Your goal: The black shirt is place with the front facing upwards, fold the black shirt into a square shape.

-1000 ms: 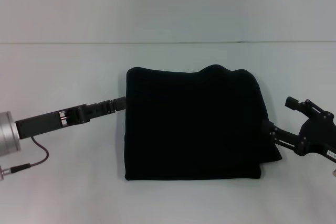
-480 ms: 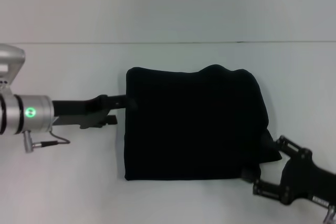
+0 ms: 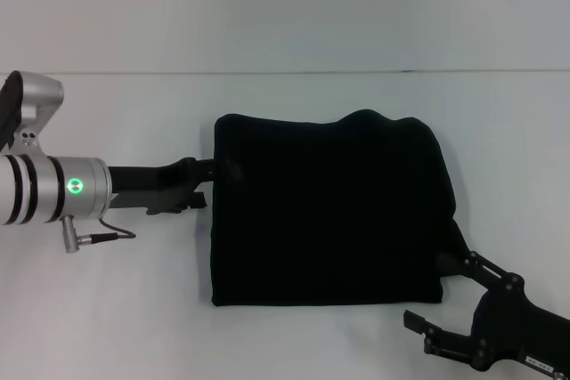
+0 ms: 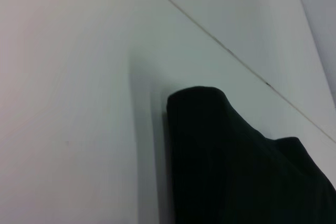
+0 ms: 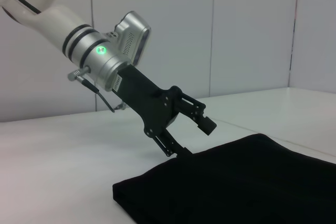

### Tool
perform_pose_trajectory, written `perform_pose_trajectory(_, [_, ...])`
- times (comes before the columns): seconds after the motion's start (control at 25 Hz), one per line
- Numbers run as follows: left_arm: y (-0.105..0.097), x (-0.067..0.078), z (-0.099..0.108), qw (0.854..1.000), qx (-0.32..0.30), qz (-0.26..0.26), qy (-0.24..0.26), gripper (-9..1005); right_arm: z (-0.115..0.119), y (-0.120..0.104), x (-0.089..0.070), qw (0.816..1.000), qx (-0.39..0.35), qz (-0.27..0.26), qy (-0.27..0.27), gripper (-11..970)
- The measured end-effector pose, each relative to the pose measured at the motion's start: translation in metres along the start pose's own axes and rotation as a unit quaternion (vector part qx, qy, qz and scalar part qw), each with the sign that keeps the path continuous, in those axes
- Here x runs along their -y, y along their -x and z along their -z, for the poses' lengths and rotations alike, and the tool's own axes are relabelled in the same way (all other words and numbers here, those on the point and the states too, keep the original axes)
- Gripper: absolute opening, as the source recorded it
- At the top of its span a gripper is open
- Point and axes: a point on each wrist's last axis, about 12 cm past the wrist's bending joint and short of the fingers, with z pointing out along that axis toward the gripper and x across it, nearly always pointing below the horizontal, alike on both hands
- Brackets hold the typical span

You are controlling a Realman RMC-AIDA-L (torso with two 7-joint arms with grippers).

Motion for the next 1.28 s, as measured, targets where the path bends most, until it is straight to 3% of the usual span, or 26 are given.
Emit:
perform_pose_trajectory(0.4, [-0.002,-0.002,-0.007,1.000,0.007,-0.009,0.022,806,-0.003,0.001,-0.001,1.000,-0.001,0.003,0.011,933])
perform_pose_trajectory(1.04, [-0.005,0.008,-0.018,1.000,-0.001,-0.026,0.018,793,-0.004,0.000,-0.002,1.000,-0.004,0.001,0.014,931])
perform_pose_trajectory(1.28, [-0.005,0.010,-0.020,0.999,-0.003,-0.031,0.018,662,-0.004,0.000,-0.002,1.000,-0.004,0.001,0.014,930])
